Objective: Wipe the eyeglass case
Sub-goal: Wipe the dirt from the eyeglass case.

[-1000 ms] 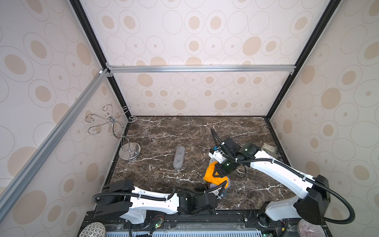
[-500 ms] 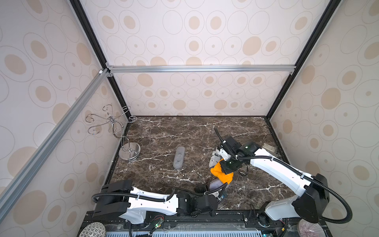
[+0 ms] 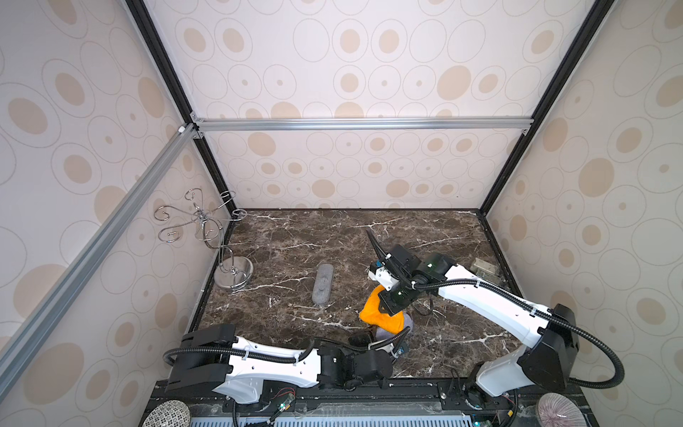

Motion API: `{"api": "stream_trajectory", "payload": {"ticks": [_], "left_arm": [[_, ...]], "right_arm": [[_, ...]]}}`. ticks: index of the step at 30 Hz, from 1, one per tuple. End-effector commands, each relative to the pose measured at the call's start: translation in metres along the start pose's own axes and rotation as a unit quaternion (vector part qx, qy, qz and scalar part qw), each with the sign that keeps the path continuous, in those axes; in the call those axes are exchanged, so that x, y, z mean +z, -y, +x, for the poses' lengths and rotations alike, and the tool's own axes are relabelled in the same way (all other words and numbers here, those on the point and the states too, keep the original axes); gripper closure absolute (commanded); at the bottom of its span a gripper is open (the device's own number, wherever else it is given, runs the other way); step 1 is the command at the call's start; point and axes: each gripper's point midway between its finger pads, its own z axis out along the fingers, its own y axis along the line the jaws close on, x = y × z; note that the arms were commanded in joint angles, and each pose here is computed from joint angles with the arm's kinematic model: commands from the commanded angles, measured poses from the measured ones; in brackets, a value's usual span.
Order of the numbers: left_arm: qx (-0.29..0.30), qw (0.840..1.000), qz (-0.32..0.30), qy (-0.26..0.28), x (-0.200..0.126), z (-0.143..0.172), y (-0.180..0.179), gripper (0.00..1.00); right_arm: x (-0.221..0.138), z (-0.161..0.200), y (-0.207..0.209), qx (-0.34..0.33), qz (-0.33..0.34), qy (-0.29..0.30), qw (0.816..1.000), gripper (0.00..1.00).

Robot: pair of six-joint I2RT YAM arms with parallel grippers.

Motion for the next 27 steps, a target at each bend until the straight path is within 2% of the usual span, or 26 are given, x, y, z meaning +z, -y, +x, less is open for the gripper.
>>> {"api": "stream_trajectory", "payload": {"ticks": [1,7,11,14,17,21,24,27], "left_arm": [[-0.065,0.996,-0.039,0.047,-0.017,-0.039,-0.029,0.62],[-0.087,0.994,-0.044,0.045,-0.018,-0.028,-0.032,0.61],[-0.104,0.993,-0.052,0.031,-0.014,-0.023,-0.035,0.62],[-0.148,0.988,-0.043,0.024,-0.008,-0.017,-0.043,0.62],[-0.202,0.978,-0.037,0.025,-0.002,-0.009,-0.055,0.62],[-0.287,0.957,-0.032,0.02,0.008,0.005,-0.077,0.61],[-0.344,0.939,-0.028,0.007,0.018,0.014,-0.088,0.59],[-0.373,0.927,-0.034,-0.005,0.03,0.017,-0.096,0.59]], "right_arm": [[0.006,0.014,0.023,0.027,0.031,-0.016,0.999,1.0],[-0.011,0.032,0.082,0.103,0.085,0.015,0.991,1.0],[-0.025,0.05,0.101,0.127,0.127,0.032,0.983,1.0],[-0.032,0.066,0.105,0.145,0.134,0.051,0.979,1.0],[-0.039,0.075,0.102,0.159,0.121,0.086,0.976,1.0],[-0.047,0.076,0.094,0.163,0.088,0.148,0.971,1.0],[-0.049,0.077,0.09,0.165,0.071,0.168,0.969,1.0],[-0.05,0.076,0.083,0.161,0.049,0.182,0.969,1.0]]}}
